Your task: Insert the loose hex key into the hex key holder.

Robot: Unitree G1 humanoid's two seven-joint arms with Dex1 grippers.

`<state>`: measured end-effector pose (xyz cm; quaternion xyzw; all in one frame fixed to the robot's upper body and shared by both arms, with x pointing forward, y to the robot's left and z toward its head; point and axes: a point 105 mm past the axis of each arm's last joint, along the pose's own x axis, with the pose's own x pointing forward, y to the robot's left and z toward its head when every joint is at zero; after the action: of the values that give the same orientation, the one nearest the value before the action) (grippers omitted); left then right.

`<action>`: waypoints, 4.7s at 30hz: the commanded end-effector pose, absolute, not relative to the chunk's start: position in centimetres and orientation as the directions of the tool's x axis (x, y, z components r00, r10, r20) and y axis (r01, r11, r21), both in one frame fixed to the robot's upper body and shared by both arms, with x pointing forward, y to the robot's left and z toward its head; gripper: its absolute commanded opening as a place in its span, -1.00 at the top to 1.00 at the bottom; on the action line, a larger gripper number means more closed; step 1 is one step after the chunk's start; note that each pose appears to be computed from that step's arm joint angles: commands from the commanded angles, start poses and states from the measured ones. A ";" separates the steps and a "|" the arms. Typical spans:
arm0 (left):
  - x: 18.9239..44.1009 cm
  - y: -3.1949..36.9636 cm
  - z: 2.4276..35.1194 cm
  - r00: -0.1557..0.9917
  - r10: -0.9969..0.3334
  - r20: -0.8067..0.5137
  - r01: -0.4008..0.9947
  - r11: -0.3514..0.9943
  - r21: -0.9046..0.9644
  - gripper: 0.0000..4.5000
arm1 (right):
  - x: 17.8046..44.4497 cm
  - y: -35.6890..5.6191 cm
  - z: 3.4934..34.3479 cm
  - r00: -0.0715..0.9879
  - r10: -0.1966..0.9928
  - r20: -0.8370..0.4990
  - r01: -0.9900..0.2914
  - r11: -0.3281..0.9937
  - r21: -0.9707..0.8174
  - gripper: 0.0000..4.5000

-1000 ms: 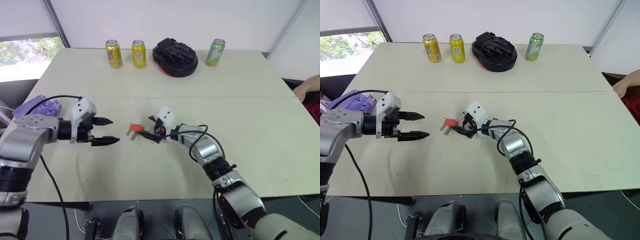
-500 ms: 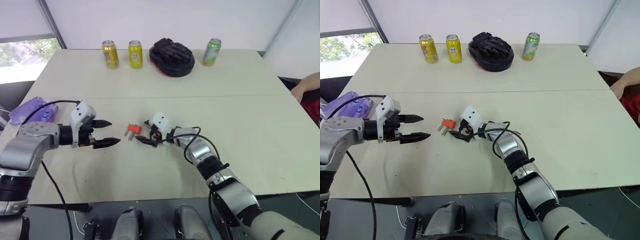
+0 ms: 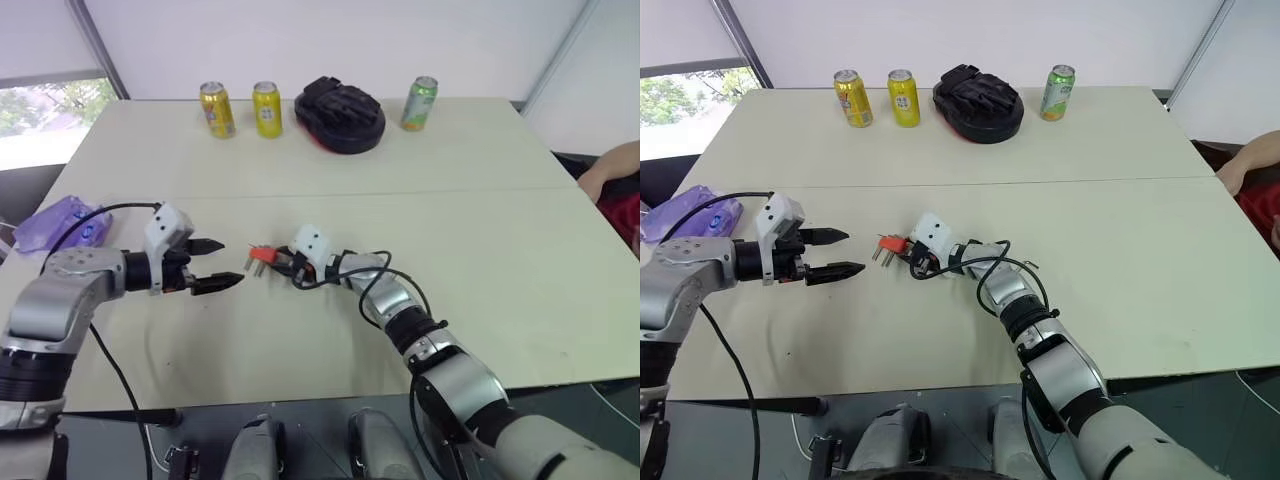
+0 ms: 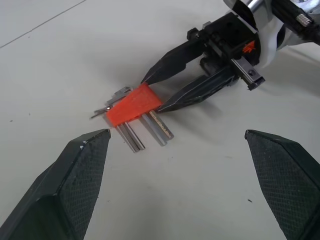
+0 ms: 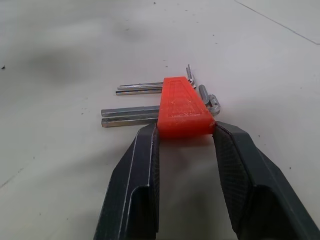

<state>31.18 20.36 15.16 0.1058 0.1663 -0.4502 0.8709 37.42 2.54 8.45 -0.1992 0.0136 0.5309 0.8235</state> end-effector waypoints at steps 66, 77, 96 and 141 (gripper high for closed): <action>38.4 11.9 24.3 0.216 -0.976 -0.018 0.976 0.217 -0.017 -1.00 | 35.4 -2.6 24.0 0.409 0.906 0.105 -0.063 0.143 -0.988 0.53; 38.4 11.3 24.0 0.186 -0.983 -0.008 0.982 0.186 -0.040 0.99 | 34.7 -2.2 23.9 0.408 0.906 0.117 -0.060 0.155 -0.986 0.53; 38.4 13.0 24.4 0.315 -0.949 0.004 0.946 0.314 0.084 1.00 | 38.2 -10.5 19.6 0.737 0.671 -0.073 -0.293 0.221 -0.930 -0.99; 34.6 9.4 19.4 0.343 -0.939 0.003 0.926 0.339 0.168 1.00 | 27.7 -11.9 4.1 0.481 0.391 -0.785 -0.474 0.869 0.143 -0.01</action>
<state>34.53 9.27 18.03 0.0663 -0.0173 -0.5762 0.8145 30.85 -13.74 8.99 -0.0490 0.3465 0.2074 0.9135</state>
